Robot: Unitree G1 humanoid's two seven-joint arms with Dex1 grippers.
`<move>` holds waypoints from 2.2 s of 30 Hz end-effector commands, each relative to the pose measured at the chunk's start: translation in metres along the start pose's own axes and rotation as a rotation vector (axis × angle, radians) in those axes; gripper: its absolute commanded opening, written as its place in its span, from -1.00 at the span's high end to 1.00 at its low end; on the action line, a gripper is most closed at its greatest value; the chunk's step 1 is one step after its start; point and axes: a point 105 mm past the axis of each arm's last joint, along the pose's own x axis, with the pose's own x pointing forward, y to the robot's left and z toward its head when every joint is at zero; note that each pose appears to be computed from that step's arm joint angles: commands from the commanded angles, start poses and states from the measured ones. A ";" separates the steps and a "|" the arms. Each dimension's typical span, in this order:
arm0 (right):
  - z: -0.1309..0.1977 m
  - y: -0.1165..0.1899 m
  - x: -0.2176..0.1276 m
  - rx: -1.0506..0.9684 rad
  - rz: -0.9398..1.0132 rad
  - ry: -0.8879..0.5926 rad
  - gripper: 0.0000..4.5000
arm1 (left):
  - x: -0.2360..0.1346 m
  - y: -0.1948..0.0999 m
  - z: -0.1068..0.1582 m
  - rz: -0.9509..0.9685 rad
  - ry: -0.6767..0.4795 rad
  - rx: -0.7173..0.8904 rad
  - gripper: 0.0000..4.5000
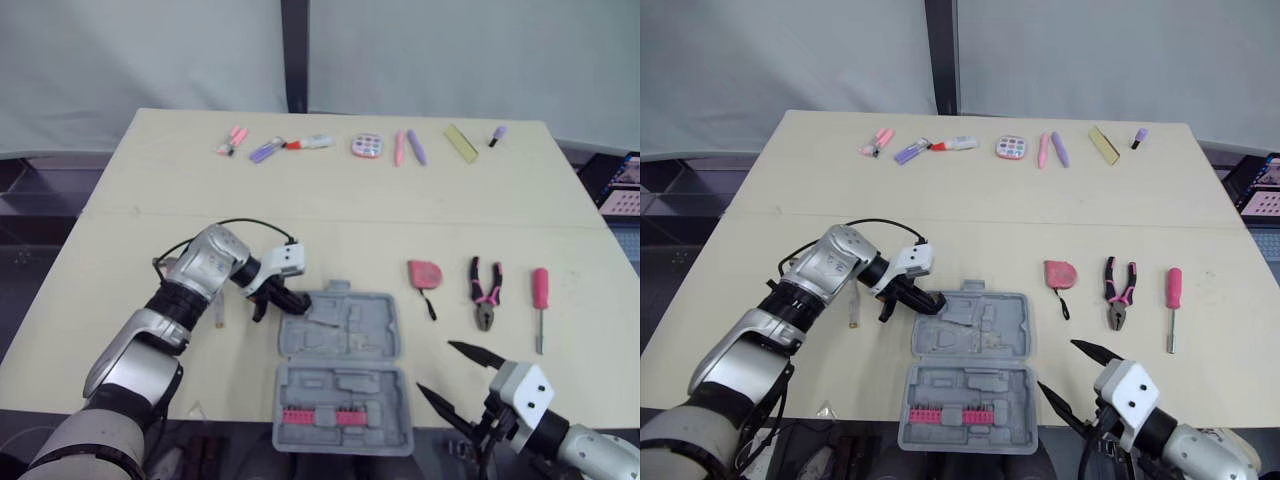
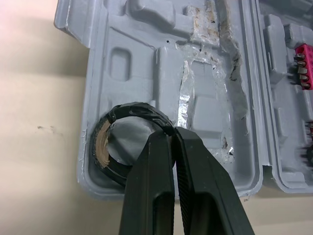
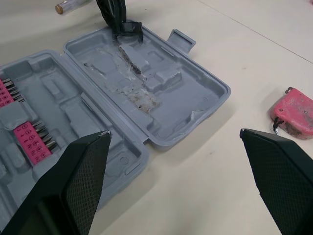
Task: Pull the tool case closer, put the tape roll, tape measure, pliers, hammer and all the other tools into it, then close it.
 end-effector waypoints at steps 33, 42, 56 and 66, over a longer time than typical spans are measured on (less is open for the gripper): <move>0.008 -0.007 0.000 -0.038 -0.012 -0.016 -1.00 | -0.016 0.001 0.024 0.251 -0.357 0.153 -0.01; 0.009 -0.008 -0.001 -0.038 -0.021 -0.013 -1.00 | -0.005 0.004 0.014 0.307 -0.381 0.134 -0.01; 0.009 -0.008 -0.002 -0.037 -0.021 -0.011 -1.00 | -0.001 0.006 -0.007 0.339 -0.329 0.118 -0.01; 0.010 -0.008 -0.002 -0.039 -0.023 -0.012 -1.00 | 0.007 0.005 -0.021 0.354 -0.290 0.118 -0.01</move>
